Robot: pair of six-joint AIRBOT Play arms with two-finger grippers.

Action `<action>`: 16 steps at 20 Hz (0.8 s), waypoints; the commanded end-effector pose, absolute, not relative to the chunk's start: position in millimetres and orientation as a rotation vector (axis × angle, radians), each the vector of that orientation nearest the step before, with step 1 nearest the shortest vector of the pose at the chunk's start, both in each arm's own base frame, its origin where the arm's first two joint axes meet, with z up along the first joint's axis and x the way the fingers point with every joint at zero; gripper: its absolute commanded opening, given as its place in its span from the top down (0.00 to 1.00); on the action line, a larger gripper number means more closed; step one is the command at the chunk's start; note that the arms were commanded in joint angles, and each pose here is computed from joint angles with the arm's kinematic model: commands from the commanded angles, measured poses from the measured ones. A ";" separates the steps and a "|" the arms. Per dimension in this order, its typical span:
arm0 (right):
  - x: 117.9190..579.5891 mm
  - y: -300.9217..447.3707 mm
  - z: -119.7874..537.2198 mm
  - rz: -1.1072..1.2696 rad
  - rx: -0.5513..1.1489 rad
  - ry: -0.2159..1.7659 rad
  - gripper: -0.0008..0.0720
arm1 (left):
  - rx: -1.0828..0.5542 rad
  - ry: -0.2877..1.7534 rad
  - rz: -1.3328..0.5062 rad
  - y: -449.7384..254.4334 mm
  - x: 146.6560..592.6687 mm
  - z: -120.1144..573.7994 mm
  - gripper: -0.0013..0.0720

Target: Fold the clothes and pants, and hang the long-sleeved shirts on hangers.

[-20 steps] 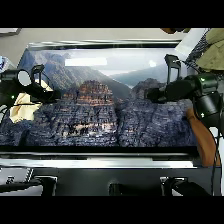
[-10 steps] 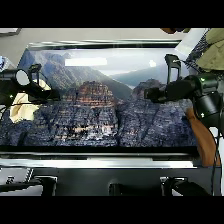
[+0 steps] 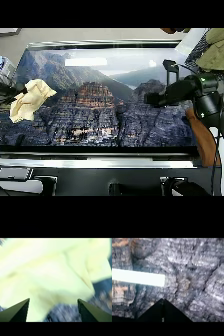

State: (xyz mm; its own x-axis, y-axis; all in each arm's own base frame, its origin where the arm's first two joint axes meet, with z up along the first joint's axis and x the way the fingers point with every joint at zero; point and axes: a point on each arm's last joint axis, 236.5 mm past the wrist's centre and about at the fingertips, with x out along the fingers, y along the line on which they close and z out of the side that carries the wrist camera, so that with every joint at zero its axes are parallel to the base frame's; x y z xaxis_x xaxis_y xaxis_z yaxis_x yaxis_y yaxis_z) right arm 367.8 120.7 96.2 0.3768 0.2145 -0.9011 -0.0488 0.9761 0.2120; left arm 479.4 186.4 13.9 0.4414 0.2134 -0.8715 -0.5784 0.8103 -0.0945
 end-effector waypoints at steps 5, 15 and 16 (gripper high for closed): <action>358.5 120.5 92.9 0.128 0.216 1.222 0.94 | -0.477 0.940 0.573 246.2 507.3 -79.9 0.00; 338.0 107.1 84.3 0.083 0.170 1.314 0.94 | -0.647 1.142 -0.084 49.1 523.6 20.1 0.96; 334.9 103.7 84.4 0.073 0.159 1.323 0.94 | -0.614 1.173 -0.152 14.7 515.9 33.4 0.96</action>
